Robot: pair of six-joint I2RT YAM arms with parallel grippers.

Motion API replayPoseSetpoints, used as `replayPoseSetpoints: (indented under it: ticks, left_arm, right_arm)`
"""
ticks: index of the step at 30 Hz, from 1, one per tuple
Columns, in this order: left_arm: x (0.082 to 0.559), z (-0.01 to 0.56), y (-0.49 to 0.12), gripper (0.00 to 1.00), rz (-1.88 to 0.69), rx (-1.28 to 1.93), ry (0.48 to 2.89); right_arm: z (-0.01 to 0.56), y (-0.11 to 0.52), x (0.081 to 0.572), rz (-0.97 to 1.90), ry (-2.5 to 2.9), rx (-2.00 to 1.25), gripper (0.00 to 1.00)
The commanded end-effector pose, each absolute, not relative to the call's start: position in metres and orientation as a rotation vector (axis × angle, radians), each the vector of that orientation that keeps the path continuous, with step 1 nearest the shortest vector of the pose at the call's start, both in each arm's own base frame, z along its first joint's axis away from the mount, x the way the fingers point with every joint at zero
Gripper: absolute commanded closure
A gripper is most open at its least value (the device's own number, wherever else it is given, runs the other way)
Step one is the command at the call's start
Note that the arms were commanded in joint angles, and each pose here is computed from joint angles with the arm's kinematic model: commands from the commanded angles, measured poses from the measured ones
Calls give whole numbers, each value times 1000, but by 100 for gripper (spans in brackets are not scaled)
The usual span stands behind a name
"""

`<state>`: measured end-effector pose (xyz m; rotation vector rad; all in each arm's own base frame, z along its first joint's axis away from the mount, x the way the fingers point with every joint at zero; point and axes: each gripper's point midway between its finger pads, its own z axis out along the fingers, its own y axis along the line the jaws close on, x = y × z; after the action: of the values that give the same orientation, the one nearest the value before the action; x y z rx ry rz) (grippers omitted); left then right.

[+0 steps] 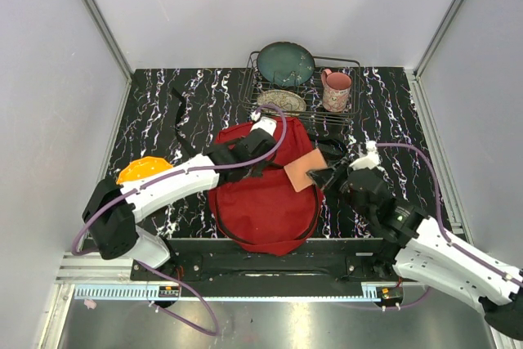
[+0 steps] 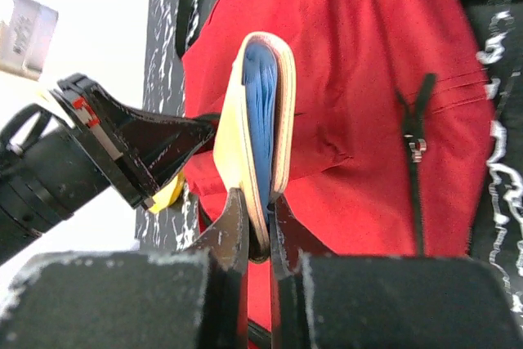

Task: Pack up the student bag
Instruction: Place the personal item in the student bag.

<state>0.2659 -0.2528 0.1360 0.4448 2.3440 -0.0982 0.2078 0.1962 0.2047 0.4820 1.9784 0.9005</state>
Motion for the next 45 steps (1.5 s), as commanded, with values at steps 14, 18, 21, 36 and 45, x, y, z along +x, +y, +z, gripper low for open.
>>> replayPoseSetpoints:
  ticks: [14, 18, 21, 36, 45]
  left_arm:
    - [268, 222, -263, 100, -301, 346, 2216]
    - [264, 232, -265, 100, -350, 330, 2204]
    - [263, 239, -265, 100, -372, 310, 2194]
    - [259, 234, -263, 100, -376, 280, 2216]
    - [254, 234, -264, 100, -390, 320, 2225]
  right_arm:
    - [210, 302, 199, 1397, 2064, 338, 100]
    - [194, 307, 202, 1397, 2096, 390, 100]
    - [176, 309, 204, 1366, 2155, 433, 100]
    - [175, 334, 177, 1454, 2181, 390, 100]
    - [190, 315, 193, 1359, 2083, 443, 100]
